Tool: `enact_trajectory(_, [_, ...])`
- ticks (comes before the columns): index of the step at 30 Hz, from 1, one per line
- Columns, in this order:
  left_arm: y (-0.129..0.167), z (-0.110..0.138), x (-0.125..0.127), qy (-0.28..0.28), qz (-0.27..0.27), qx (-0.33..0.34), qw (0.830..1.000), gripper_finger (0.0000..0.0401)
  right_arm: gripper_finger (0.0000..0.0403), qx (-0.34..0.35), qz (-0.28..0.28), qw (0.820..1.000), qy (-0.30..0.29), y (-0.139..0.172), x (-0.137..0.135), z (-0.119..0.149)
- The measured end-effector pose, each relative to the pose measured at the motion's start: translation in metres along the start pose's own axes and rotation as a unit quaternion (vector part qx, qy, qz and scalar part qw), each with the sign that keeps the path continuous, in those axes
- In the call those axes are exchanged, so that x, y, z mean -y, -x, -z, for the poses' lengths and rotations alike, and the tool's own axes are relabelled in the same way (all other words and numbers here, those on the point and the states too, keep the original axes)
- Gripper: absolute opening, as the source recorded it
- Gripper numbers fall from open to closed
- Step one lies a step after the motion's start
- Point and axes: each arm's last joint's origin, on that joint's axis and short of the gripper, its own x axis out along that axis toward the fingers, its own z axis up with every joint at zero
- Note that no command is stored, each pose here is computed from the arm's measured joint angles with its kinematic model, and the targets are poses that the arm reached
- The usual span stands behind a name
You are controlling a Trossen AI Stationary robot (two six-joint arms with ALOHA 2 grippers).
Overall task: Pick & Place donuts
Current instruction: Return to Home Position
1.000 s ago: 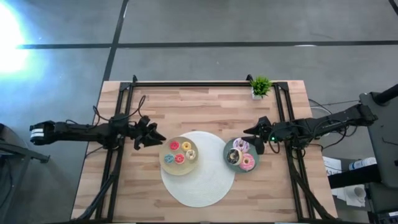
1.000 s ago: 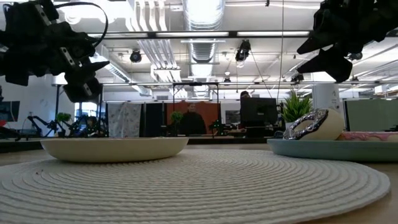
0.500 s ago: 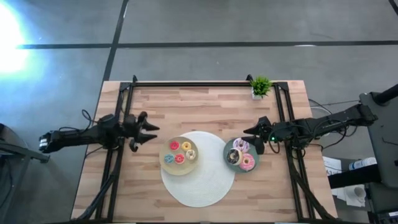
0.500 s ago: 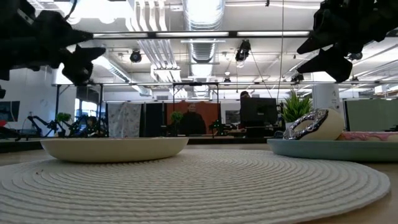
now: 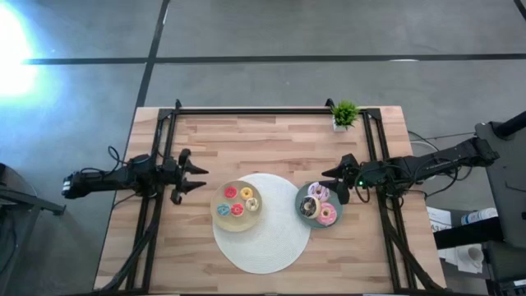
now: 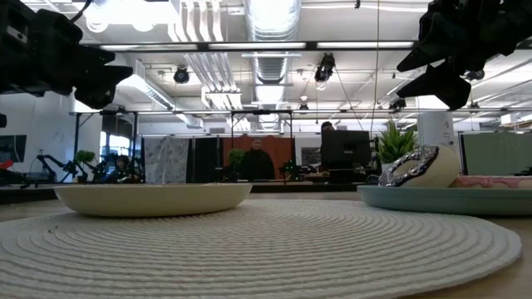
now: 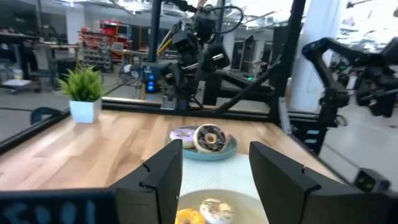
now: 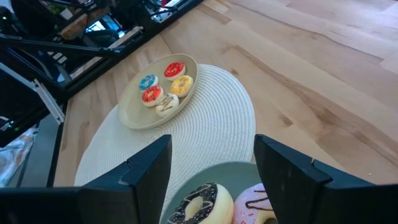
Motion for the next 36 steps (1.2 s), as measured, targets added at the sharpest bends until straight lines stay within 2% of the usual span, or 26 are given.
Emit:
enact_trajectory(6, [0.0019, -0.0007, -0.0007, -0.031, -0.027, 0.009, 0.999, 0.0161, 0.0219, 0.0, 0.0, 1.0, 0.0, 0.0001, 0.0, 0.0])
enact_trajectory(22, [0.0013, -0.0005, 0.0028, -0.004, -0.026, 0.01, 1.0, 0.0161, 0.0219, 0.0, 0.0, 1.0, -0.001, 0.0001, -0.0001, -0.0001])
enact_trajectory(36, [0.0013, -0.0006, 0.0027, -0.003, -0.026, 0.011, 1.0, 0.0161, 0.0219, 0.0, 0.0, 1.0, 0.0, 0.0, -0.0001, -0.0001])
